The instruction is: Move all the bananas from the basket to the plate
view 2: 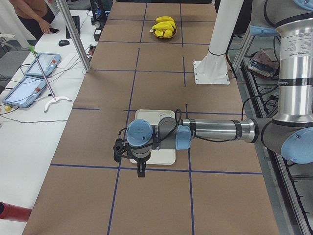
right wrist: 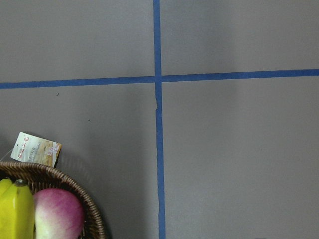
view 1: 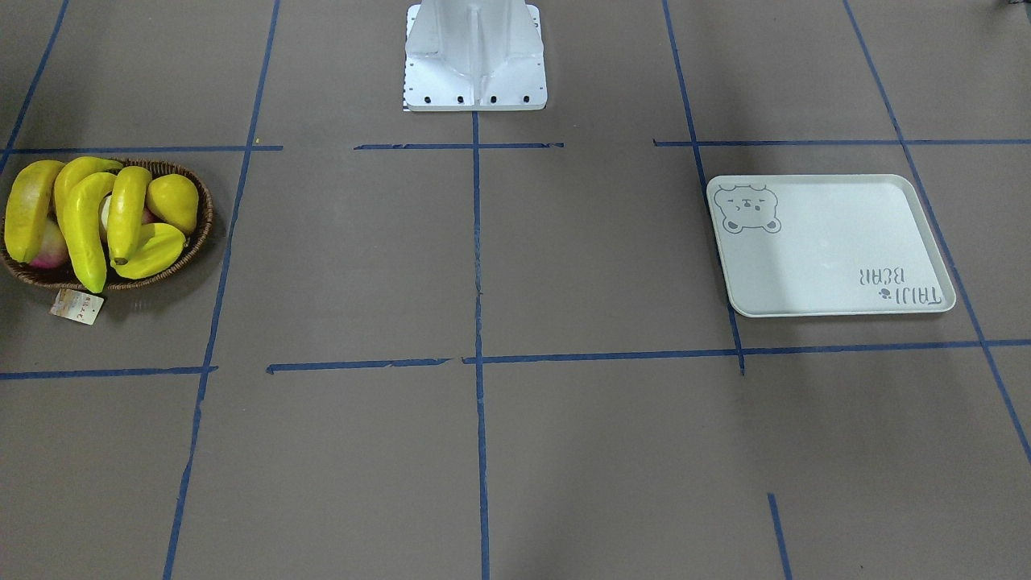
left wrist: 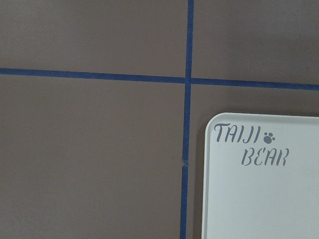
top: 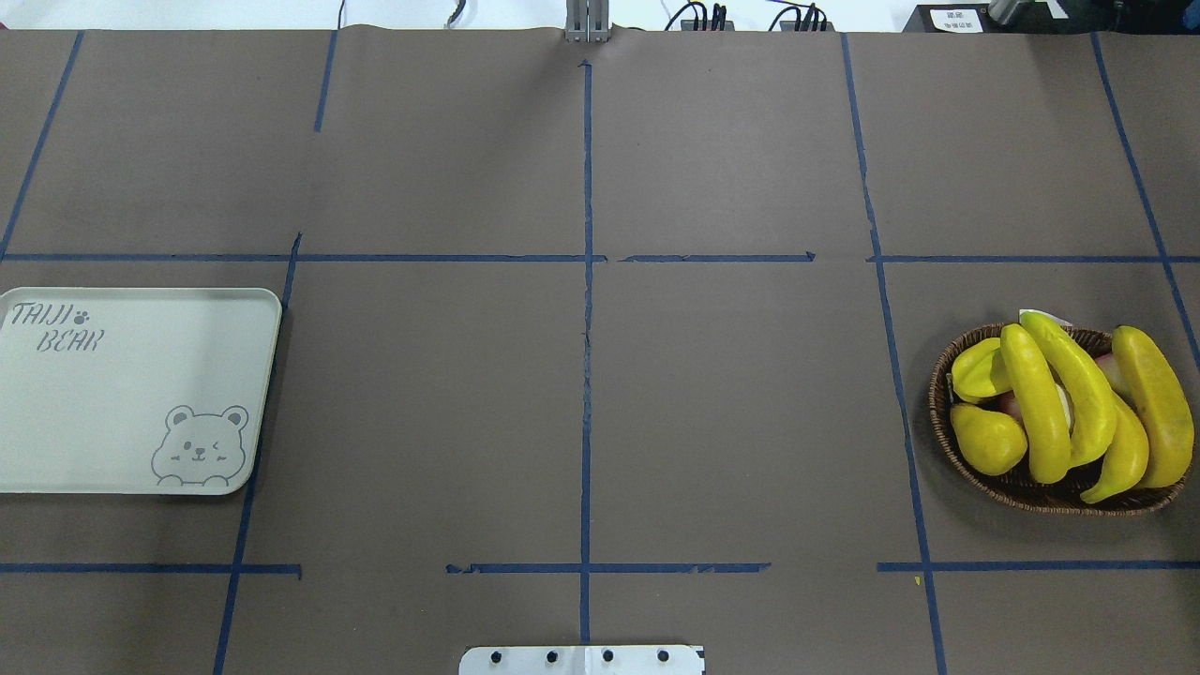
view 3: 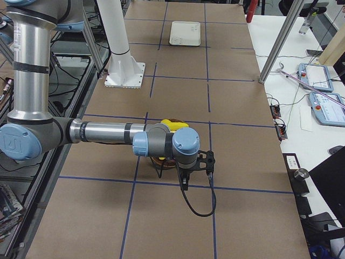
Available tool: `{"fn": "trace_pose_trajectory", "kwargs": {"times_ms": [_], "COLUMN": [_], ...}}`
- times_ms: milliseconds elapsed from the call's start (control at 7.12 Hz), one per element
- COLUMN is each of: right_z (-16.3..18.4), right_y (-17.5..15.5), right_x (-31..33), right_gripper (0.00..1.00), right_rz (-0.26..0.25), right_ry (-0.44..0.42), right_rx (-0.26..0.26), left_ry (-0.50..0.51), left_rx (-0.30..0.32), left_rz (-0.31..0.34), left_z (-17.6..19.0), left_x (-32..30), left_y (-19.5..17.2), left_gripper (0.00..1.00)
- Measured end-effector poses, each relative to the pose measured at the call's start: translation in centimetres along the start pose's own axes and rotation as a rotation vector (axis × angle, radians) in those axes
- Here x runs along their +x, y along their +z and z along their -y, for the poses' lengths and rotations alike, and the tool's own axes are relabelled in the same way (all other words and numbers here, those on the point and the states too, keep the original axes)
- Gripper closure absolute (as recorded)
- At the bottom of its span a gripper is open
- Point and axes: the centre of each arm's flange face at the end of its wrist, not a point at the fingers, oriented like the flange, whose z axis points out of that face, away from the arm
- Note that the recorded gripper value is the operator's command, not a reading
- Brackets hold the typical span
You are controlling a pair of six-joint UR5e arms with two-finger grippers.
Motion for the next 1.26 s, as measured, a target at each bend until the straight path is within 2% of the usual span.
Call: {"fn": "trace_pose_trajectory", "kwargs": {"times_ms": [422,1265], "right_z": [-0.07,-0.24], "right_y": [0.13,0.52], "right_x": [0.3,0.67], "right_gripper": [0.0,0.0], "right_rz": [-0.016,-0.012], "right_ry": [0.003,0.012], "right_rx": [-0.002,-0.01], "left_ry": [0.002,-0.017], "left_rx": [0.001,0.005], "left_rz": [0.0,0.002], "left_z": [0.07,0.24], "left_x": [0.07,0.21], "left_y": [-0.01,-0.06], "left_gripper": [0.0,0.0]}}
